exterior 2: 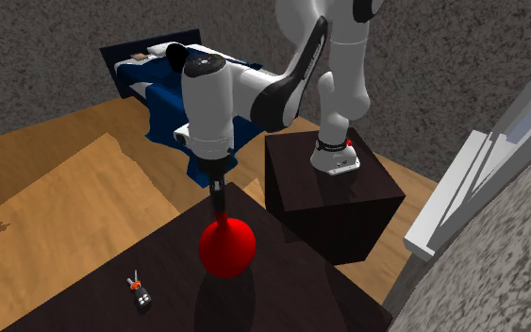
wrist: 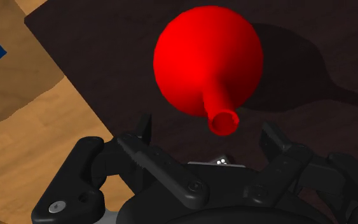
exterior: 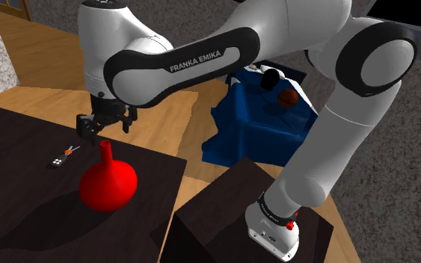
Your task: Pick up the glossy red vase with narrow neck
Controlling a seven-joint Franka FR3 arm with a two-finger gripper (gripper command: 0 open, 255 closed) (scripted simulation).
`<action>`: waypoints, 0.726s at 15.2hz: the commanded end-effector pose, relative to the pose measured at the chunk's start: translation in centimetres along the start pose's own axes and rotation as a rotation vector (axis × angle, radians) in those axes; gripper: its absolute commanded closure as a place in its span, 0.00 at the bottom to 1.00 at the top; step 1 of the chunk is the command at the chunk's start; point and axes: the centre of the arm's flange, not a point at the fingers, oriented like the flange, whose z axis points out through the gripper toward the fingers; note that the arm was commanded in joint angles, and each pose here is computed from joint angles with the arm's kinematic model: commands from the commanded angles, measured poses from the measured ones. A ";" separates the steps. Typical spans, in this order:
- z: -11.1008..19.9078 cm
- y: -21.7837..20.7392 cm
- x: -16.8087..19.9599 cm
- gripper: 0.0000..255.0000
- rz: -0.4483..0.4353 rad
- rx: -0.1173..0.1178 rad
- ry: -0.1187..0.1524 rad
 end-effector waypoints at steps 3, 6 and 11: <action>2.3 -1.6 0.6 0.00 0.000 -0.001 0.001; 3.9 -1.6 0.5 0.00 0.000 -0.001 0.001; 5.3 -1.6 0.4 1.00 0.000 -0.001 0.001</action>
